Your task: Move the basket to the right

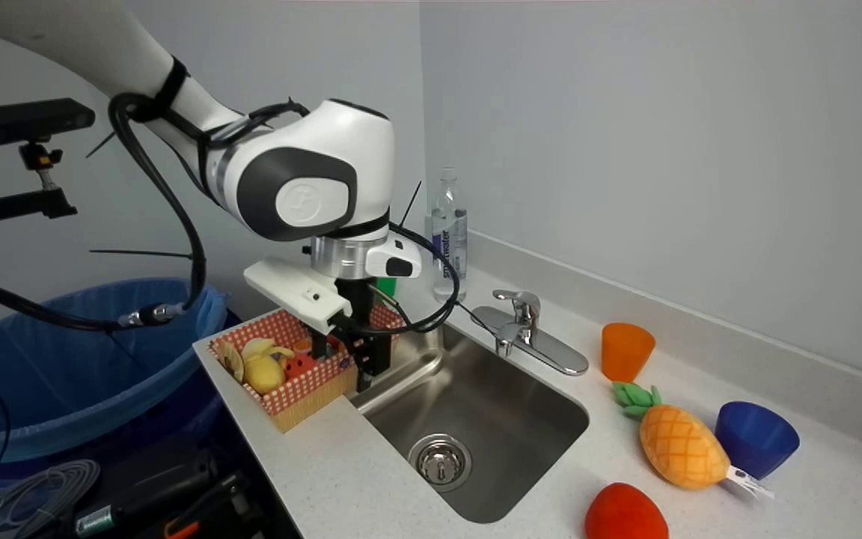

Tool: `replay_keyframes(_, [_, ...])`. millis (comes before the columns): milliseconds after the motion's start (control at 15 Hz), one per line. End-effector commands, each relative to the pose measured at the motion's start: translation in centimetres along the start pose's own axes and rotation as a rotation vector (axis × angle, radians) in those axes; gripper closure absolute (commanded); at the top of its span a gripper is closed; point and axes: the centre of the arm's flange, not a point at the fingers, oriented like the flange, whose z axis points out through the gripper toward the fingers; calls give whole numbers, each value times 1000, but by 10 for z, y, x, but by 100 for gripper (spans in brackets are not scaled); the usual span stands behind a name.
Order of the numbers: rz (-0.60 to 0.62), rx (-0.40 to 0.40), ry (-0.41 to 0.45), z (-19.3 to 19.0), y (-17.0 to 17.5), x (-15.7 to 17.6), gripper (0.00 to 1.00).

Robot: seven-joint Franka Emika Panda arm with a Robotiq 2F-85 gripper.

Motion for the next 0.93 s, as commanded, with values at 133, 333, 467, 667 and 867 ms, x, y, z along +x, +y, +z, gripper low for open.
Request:
replay_keyframes(133, [-80,31,27,58,-50,34,0])
replay_keyframes(333, [-123,18,5,72,-62,35,32])
replay_keyframes(467, [-127,7,7,66,-61,36,49])
replay_keyframes(667, [-116,-15,3,61,-54,28,72])
replay_keyframes(867, [-95,-52,-8,63,-44,22,94])
